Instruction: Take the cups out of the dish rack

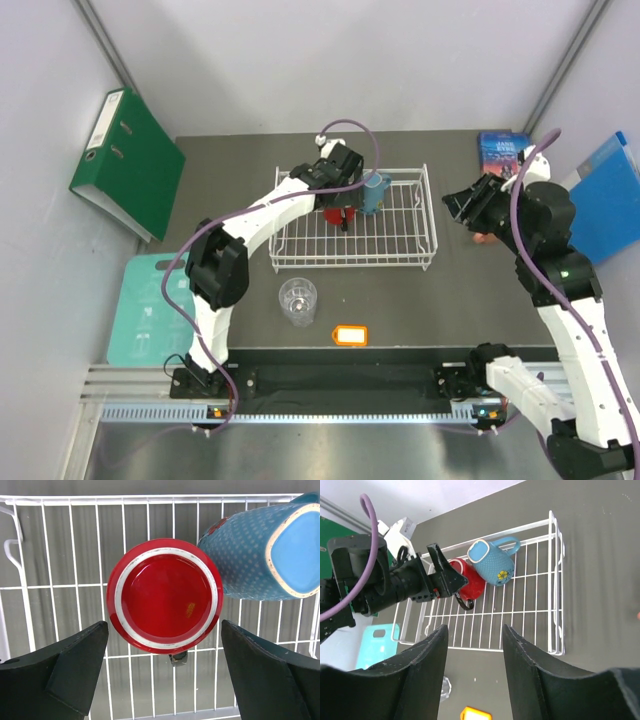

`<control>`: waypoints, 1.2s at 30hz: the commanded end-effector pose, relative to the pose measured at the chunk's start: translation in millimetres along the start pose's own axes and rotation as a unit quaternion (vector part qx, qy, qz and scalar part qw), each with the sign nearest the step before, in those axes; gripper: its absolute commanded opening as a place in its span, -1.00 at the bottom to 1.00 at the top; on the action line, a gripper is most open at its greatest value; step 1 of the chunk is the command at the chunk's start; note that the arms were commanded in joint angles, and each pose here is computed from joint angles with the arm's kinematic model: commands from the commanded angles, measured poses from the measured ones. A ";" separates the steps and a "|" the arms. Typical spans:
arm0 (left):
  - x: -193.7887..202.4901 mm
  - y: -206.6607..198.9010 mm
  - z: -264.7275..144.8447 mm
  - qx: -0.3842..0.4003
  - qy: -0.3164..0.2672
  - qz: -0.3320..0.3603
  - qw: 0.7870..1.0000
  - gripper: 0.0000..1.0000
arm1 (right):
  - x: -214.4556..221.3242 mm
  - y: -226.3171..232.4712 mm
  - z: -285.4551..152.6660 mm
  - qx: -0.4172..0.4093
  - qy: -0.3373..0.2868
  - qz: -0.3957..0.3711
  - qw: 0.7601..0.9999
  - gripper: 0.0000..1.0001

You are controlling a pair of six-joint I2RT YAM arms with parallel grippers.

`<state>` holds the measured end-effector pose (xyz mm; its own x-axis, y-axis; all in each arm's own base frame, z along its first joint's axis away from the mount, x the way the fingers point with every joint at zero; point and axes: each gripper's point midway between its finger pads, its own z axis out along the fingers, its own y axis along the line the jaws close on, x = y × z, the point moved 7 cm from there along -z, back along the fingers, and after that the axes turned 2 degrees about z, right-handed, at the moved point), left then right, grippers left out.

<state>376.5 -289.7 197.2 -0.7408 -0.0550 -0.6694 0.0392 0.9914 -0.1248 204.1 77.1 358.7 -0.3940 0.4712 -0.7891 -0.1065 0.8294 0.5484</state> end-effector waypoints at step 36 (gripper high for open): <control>31.0 6.7 -2.3 0.014 0.000 -0.029 0.999 -0.78 | 43.3 -20.6 2.2 0.008 0.035 -0.004 0.999 -0.04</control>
<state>349.0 -283.1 146.4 -0.8045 -0.0856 -0.5877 -0.0123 0.9918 -0.1276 191.9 78.8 304.2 -0.4919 0.4334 -0.7551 -0.0654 0.8464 0.5285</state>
